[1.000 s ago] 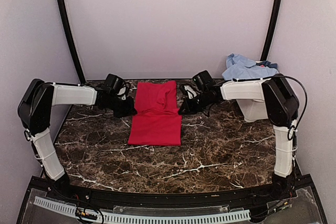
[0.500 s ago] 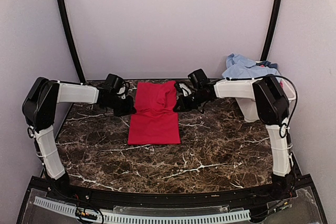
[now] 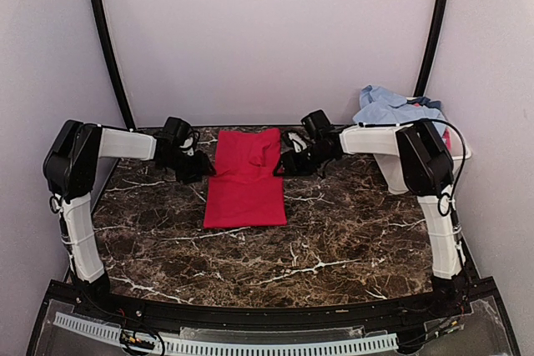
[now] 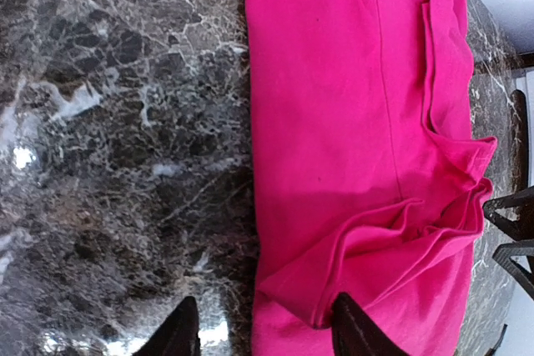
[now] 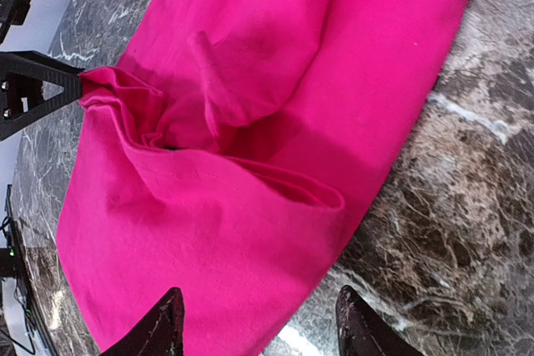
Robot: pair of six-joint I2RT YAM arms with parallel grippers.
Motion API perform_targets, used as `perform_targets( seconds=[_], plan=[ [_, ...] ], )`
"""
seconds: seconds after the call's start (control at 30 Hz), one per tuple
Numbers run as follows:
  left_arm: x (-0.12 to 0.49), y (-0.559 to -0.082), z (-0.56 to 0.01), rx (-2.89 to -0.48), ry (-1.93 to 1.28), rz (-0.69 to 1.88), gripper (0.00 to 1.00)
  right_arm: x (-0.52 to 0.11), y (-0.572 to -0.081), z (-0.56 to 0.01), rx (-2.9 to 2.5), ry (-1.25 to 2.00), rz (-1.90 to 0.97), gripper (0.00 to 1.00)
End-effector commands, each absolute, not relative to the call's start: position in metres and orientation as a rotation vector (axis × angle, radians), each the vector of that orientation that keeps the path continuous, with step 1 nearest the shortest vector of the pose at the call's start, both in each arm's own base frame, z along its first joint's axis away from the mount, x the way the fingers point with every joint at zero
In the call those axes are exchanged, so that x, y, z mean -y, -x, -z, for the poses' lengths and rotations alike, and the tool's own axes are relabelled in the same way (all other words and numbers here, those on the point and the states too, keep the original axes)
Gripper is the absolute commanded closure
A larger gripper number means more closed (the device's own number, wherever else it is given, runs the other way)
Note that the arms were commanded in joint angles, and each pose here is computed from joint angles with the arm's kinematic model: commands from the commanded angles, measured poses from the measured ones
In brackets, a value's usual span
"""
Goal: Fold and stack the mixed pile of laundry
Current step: Fold the rectangle-folded T-shirt at the center of the board, then move the 2/3-rectangle-folded T-shirt to the center of the board.
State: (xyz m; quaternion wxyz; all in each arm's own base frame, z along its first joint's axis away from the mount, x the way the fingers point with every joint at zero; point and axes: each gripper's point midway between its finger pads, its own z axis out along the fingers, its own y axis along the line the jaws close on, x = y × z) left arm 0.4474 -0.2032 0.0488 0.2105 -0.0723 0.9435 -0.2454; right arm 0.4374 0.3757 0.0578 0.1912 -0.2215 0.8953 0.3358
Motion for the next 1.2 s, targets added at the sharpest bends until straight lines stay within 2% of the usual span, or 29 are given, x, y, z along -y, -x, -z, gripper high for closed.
perform_targets(
  seconds=[0.0,0.1,0.17,0.37,0.67,1.03,1.17],
  plan=[
    [0.187,-0.449,-0.099,-2.528,0.196,0.644,0.44,-0.361,-0.442,-0.113,-2.425,0.607,-0.929,0.39],
    [0.174,-0.432,-0.118,-2.503,0.214,0.605,0.36,-0.348,-0.426,-0.126,-2.429,0.606,-0.921,0.33],
    [0.171,-0.413,-0.122,-2.51,0.208,0.619,0.34,-0.343,-0.408,-0.13,-2.44,0.617,-0.959,0.32],
    [0.181,-0.359,-0.113,-2.535,0.206,0.804,0.32,-0.341,-0.347,-0.129,-2.471,0.621,-1.093,0.38],
    [0.208,-0.29,-0.065,-2.695,0.189,0.848,0.46,-0.36,-0.279,-0.079,-2.606,0.649,-1.171,0.5],
    [0.209,-0.268,-0.041,-2.745,0.215,0.888,0.57,-0.373,-0.275,-0.042,-2.679,0.633,-1.187,0.56],
    [0.215,-0.27,-0.037,-2.742,0.203,0.919,0.63,-0.372,-0.274,-0.034,-2.693,0.621,-1.176,0.64]
  ],
)
